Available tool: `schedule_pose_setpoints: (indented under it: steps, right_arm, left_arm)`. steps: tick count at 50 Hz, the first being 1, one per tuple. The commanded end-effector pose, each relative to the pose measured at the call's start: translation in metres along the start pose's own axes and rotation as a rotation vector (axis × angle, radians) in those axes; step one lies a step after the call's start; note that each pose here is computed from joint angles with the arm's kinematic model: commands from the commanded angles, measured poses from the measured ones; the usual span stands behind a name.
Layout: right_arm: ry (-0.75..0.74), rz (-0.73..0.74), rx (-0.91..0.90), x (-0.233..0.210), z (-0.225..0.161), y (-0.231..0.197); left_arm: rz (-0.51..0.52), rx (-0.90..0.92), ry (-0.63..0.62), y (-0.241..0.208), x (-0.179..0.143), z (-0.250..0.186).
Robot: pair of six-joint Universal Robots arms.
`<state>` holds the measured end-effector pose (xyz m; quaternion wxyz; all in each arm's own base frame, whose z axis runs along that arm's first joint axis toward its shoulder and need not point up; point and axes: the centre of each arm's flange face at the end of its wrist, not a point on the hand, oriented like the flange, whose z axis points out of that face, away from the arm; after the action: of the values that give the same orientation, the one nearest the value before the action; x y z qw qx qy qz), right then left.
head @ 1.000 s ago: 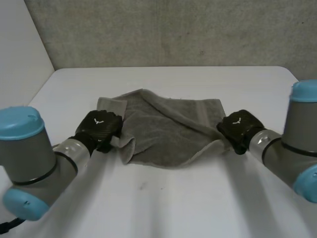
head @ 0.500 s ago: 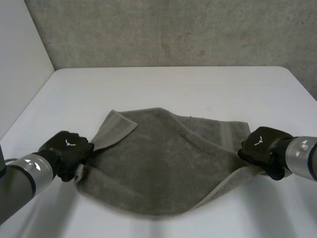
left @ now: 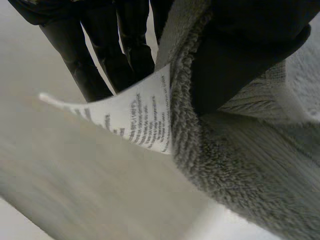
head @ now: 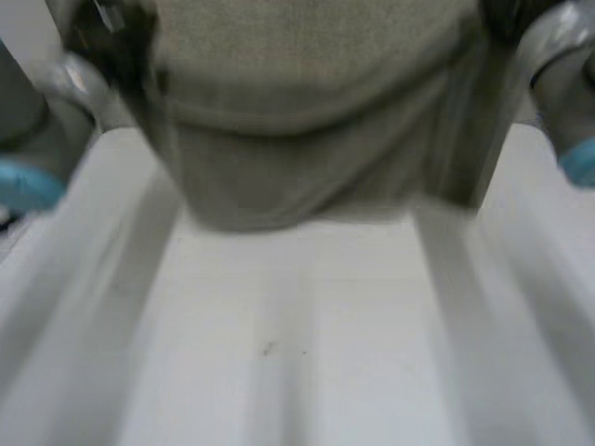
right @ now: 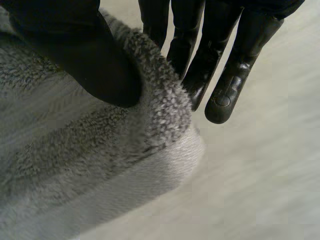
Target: Fold the laundry
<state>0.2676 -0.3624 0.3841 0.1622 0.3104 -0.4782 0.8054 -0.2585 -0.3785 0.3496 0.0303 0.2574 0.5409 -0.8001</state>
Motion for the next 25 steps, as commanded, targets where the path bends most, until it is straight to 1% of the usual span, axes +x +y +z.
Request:
schedule_pose_setpoints:
  steps: [1,3,5,6,8,9,11,12,13,14,16,17,19,20,21,22,24,25]
  right_arm:
    - [0.146,0.021,0.189,0.027,0.005,-0.028]
    - [0.098,0.026,0.165,0.014,-0.001,-0.023]
    - [0.069,0.027,0.138,0.007,-0.005,-0.016]
    - [0.069,0.027,0.138,0.007,-0.005,-0.016]
    - [-0.013,0.027,0.098,-0.011,-0.013,0.003]
    - [-0.013,0.027,0.098,-0.011,-0.013,0.003]
    - [-0.119,0.035,0.063,-0.037,-0.024,0.023]
    - [-0.120,0.035,0.063,-0.037,-0.024,0.023]
    - [-0.164,0.044,0.034,-0.049,-0.031,0.034]
    - [-0.165,0.044,0.034,-0.049,-0.031,0.034]
    - [-0.281,0.062,-0.065,-0.082,-0.053,0.066]
    - [-0.282,0.062,-0.065,-0.082,-0.053,0.066]
    - [-0.397,0.085,-0.177,-0.114,-0.079,0.096]
    - [-0.397,0.085,-0.178,-0.114,-0.079,0.096]
    - [-0.452,0.095,-0.236,-0.127,-0.092,0.110]
    - [-0.452,0.095,-0.237,-0.128,-0.093,0.110]
    - [-0.547,0.109,-0.344,-0.148,-0.117,0.130]
    - [-0.548,0.109,-0.344,-0.148,-0.117,0.130]
  left_arm:
    - [-0.300,0.386,-0.177,-0.075,-0.050,0.023]
    - [-0.303,0.363,-0.171,-0.069,-0.047,0.022]
    - [-0.314,0.253,-0.138,-0.039,-0.032,0.017]
    - [-0.314,0.253,-0.138,-0.039,-0.032,0.017]
    - [-0.324,0.130,-0.110,0.000,-0.016,0.008]
    - [-0.325,0.130,-0.110,0.000,-0.016,0.008]
    - [-0.337,0.011,-0.087,0.040,-0.001,-0.006]
    - [-0.337,0.010,-0.087,0.040,-0.001,-0.006]
    - [-0.340,-0.034,-0.080,0.058,0.007,-0.013]
    - [-0.340,-0.034,-0.079,0.058,0.007,-0.013]
    - [-0.349,-0.118,-0.056,0.094,0.026,-0.031]
    - [-0.349,-0.118,-0.056,0.095,0.026,-0.031]
    - [-0.355,-0.185,-0.028,0.124,0.042,-0.049]
    - [-0.355,-0.185,-0.028,0.125,0.042,-0.049]
    - [-0.358,-0.218,-0.009,0.136,0.049,-0.058]
    - [-0.358,-0.218,-0.009,0.136,0.049,-0.059]
    - [-0.365,-0.293,0.020,0.158,0.055,-0.077]
    - [-0.365,-0.293,0.020,0.158,0.055,-0.077]
